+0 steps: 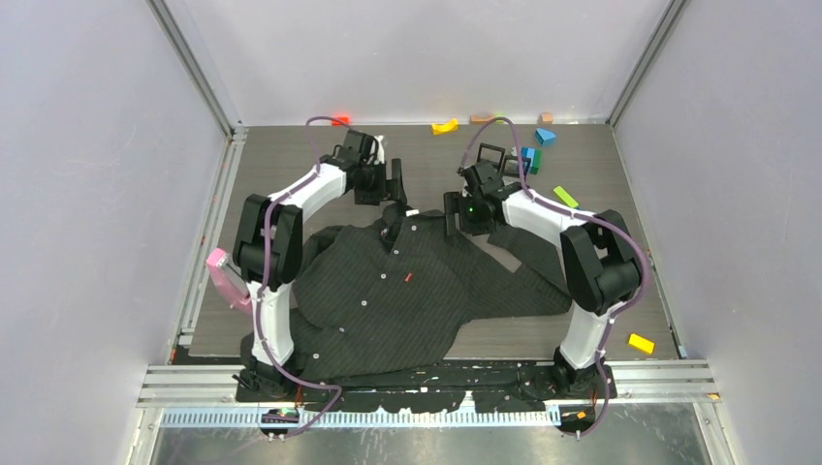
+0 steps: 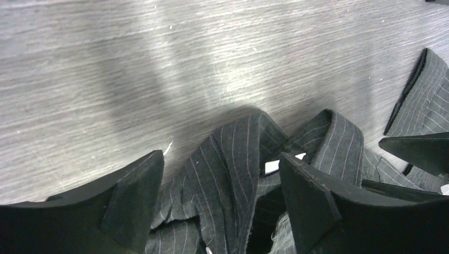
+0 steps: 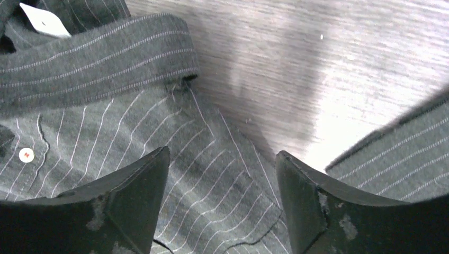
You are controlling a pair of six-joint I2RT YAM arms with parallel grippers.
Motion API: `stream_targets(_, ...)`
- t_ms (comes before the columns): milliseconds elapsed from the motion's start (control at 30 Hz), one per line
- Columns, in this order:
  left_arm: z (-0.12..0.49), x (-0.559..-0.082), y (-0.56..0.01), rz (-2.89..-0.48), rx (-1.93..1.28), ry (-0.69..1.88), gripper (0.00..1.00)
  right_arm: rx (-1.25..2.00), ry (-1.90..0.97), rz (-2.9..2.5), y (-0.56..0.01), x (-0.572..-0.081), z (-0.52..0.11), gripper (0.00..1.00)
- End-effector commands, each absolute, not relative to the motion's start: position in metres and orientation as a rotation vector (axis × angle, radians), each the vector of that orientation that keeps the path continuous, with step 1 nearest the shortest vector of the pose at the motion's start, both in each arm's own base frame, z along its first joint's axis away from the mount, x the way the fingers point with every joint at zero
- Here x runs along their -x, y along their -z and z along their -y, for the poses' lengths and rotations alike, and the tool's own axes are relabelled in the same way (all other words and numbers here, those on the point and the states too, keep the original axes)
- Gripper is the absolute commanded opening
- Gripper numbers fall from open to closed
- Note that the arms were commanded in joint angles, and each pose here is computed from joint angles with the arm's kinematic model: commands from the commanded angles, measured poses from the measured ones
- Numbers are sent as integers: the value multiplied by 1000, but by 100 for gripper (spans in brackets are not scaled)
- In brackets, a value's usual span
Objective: Pin the brooch onto the clothing
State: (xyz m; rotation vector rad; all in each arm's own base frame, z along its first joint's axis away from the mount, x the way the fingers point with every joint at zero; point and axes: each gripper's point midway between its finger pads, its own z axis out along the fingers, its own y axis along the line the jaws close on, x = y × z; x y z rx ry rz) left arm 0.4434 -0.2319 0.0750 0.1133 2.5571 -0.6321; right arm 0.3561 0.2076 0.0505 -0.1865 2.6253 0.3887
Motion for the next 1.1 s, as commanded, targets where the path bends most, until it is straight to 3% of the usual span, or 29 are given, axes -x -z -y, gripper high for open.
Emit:
stream_targets(0, 236, -455, -81, -2541, -184, 598, 78, 266, -433, -2576, -58, -379, -222, 76)
stream_targets(100, 240, -452, -71, -2567, -202, 595, 65, 285, -436, -2587, -51, -385, -225, 72)
stream_targets(267, 245, -441, -57, -2614, -220, 589, 56, 325, -484, -2596, -44, -387, -234, 70)
stream_targets(367, 247, -432, -51, -2636, -206, 611, 42, 339, -525, -2599, -42, -386, -240, 53)
stream_targets(533, 252, -426, -75, -2548, -174, 692, 3, 331, -579, -2575, -56, -385, -243, 4)
stream_targets(567, 250, -427, -86, -2513, -163, 685, 0, 324, -574, -2571, -60, -385, -241, 2)
stream_targets(767, 219, -411, -235, -2171, -133, 620, 0, 244, -477, -2426, -152, -376, -217, 1)
stream_targets(867, 198, -379, -324, -1945, -148, 613, 0, 200, -337, -2249, -235, -357, -194, 1)
stream_targets(1067, 161, -310, -435, -1756, -244, 547, 0, 179, -477, -1831, -397, -300, -185, 1)
